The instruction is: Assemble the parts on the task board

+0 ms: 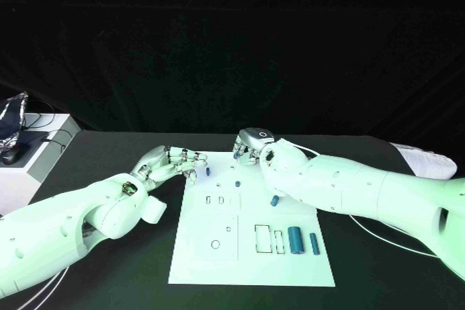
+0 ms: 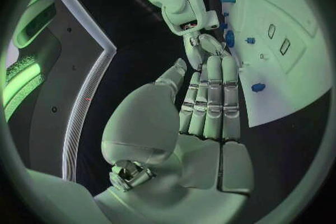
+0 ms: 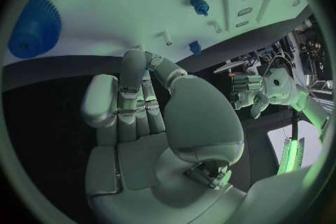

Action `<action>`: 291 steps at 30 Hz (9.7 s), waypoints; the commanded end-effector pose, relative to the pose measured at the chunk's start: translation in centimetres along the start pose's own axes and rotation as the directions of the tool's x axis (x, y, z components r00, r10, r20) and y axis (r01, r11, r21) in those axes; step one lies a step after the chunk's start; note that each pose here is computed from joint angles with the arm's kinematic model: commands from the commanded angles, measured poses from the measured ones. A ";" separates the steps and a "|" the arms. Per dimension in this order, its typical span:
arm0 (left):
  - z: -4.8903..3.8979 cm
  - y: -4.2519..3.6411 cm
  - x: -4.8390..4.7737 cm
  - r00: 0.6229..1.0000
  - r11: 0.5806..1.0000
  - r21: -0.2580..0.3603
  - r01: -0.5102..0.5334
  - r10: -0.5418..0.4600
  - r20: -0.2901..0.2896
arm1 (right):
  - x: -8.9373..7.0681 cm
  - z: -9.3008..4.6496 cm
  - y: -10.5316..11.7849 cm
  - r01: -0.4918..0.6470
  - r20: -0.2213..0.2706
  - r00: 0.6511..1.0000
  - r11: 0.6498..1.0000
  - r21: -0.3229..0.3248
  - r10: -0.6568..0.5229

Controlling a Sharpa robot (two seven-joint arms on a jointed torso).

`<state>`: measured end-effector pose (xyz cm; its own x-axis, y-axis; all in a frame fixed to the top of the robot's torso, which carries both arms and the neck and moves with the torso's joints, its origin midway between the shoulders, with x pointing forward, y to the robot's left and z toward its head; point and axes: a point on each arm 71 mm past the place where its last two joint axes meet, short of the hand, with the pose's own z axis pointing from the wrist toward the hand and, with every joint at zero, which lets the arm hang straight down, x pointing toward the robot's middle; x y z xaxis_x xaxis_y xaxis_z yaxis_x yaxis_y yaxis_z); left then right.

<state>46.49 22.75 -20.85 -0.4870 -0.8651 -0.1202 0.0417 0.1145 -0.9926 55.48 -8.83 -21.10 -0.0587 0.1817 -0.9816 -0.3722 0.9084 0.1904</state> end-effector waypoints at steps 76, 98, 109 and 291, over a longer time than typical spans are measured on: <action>0.18 0.42 -0.12 0.998 0.999 0.011 0.051 -0.051 -0.022 | -5.3 -6.4 -11.5 -0.192 -0.028 0.981 0.980 0.060 0.194; 0.07 0.80 -0.01 0.999 0.999 -0.002 0.048 -0.048 -0.025 | -3.7 -5.1 -12.0 -0.107 -0.107 0.986 0.980 0.167 0.126; 0.02 0.92 0.00 0.998 0.999 -0.006 0.049 -0.049 -0.026 | -2.3 -4.8 -11.1 -0.091 -0.145 0.982 0.980 0.176 0.117; -0.40 1.94 -0.22 0.995 0.994 -0.049 0.101 -0.101 -0.007 | 1.6 -2.6 -0.2 -0.147 -0.127 0.981 0.989 0.021 0.149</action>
<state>46.40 23.57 -22.85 -0.4827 -0.8755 -0.0216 -0.0595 0.0574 -0.9966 53.16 -9.76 -22.49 -0.2089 0.2785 -0.9375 -0.3340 0.8806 0.3360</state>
